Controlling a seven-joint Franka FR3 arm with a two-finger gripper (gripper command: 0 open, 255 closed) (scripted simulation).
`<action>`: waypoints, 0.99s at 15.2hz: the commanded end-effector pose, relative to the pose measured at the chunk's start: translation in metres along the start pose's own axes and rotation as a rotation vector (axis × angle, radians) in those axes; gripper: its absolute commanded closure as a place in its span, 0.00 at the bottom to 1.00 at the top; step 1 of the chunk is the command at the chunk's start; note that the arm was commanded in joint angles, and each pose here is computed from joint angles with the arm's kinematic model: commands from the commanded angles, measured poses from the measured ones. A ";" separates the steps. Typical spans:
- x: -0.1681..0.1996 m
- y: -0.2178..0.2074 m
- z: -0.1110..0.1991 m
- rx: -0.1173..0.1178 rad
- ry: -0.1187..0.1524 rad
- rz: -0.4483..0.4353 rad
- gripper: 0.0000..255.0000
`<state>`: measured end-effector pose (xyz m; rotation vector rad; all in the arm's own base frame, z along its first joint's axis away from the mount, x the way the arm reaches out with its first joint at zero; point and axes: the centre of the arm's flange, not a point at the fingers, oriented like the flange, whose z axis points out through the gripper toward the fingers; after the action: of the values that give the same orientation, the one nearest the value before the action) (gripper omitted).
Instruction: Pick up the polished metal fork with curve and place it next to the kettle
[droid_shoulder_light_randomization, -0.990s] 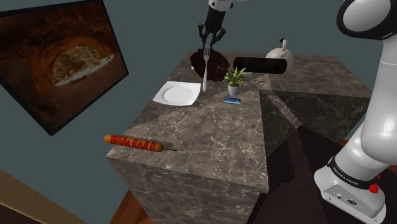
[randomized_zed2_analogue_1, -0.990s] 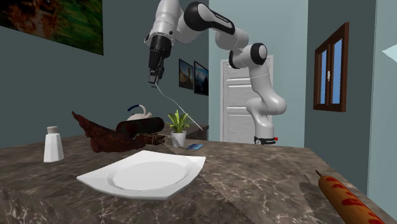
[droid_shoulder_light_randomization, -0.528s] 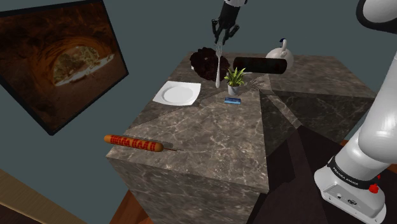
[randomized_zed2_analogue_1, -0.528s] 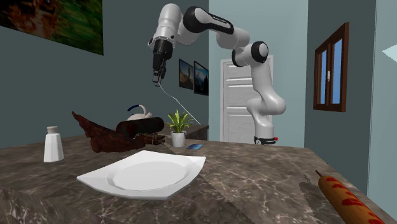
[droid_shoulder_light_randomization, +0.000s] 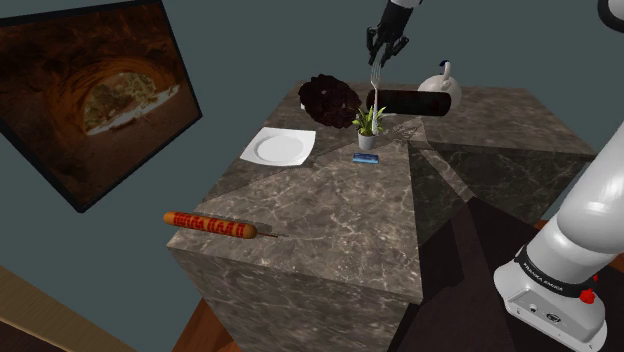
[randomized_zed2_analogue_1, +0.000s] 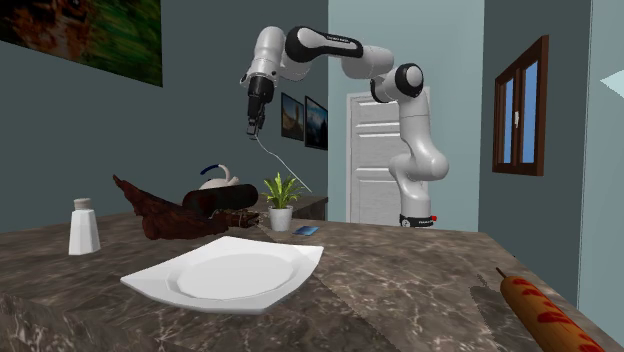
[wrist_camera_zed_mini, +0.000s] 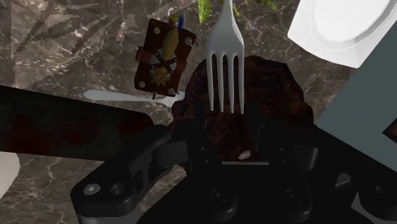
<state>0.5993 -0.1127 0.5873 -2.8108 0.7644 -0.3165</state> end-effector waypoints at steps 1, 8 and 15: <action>0.001 0.025 -0.005 0.000 0.000 -0.001 1.00; 0.006 0.115 -0.029 0.000 0.000 -0.001 1.00; 0.011 0.204 -0.052 0.000 0.000 -0.001 1.00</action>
<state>0.5036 -0.2848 0.5853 -2.8106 0.7648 -0.3163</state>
